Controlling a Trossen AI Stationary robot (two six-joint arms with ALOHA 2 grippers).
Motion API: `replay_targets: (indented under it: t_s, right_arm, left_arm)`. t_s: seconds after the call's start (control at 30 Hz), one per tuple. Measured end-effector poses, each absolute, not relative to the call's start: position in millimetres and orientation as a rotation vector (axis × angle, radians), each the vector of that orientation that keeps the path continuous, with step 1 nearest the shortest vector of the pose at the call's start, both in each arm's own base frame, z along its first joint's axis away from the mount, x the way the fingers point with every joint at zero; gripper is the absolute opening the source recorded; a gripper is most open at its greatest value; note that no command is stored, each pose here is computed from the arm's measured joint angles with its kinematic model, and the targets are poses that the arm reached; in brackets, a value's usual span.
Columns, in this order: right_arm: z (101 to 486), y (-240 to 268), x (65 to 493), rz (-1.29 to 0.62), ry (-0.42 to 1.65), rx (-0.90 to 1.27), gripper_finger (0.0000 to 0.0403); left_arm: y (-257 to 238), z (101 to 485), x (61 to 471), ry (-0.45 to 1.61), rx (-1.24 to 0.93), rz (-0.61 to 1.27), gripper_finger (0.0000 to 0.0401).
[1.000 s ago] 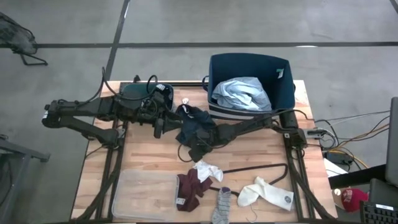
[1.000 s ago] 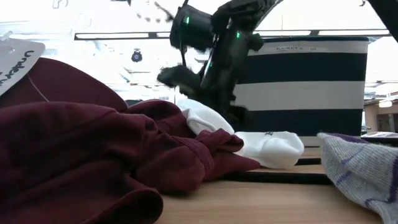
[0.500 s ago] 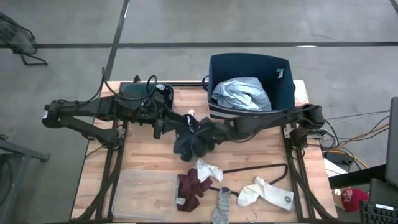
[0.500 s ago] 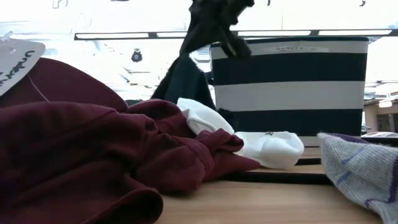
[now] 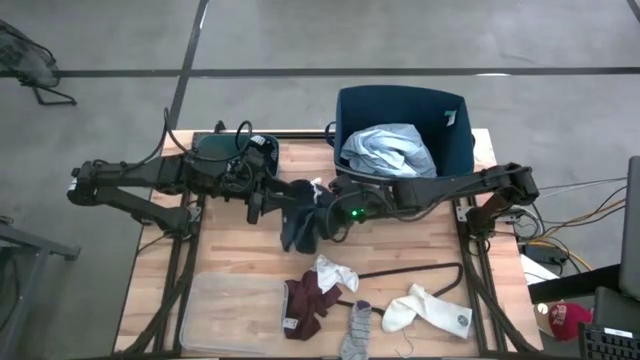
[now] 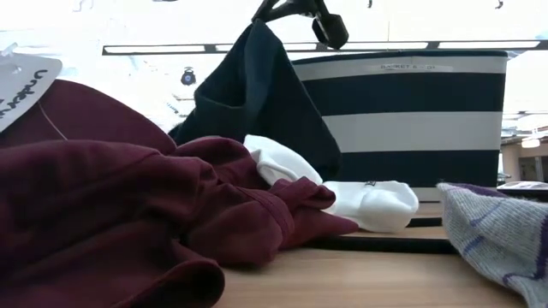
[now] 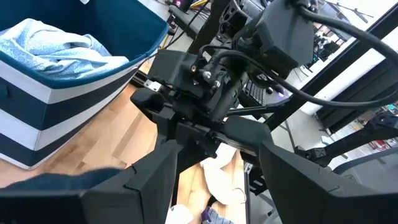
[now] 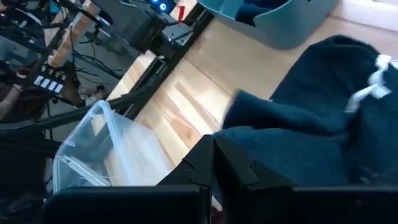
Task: Pick & Place Cloths
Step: Put the dark blue pants into the green bin
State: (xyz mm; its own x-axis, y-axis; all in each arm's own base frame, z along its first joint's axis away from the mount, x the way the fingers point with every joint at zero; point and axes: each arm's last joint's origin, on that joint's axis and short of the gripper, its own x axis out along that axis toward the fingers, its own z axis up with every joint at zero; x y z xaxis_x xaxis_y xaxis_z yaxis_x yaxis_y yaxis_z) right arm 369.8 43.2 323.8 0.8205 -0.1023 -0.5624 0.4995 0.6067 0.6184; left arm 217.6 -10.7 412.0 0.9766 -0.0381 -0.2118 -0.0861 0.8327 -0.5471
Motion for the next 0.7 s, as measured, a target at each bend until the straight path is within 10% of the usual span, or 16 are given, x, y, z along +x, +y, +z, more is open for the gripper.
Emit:
replay_targets:
  t_s: [0.7]
  right_arm:
    - [425,51,367,-0.173,0.241,0.773,0.0008]
  left_arm:
    - [-24,430,211,0.079,-0.449,-0.106,0.0234]
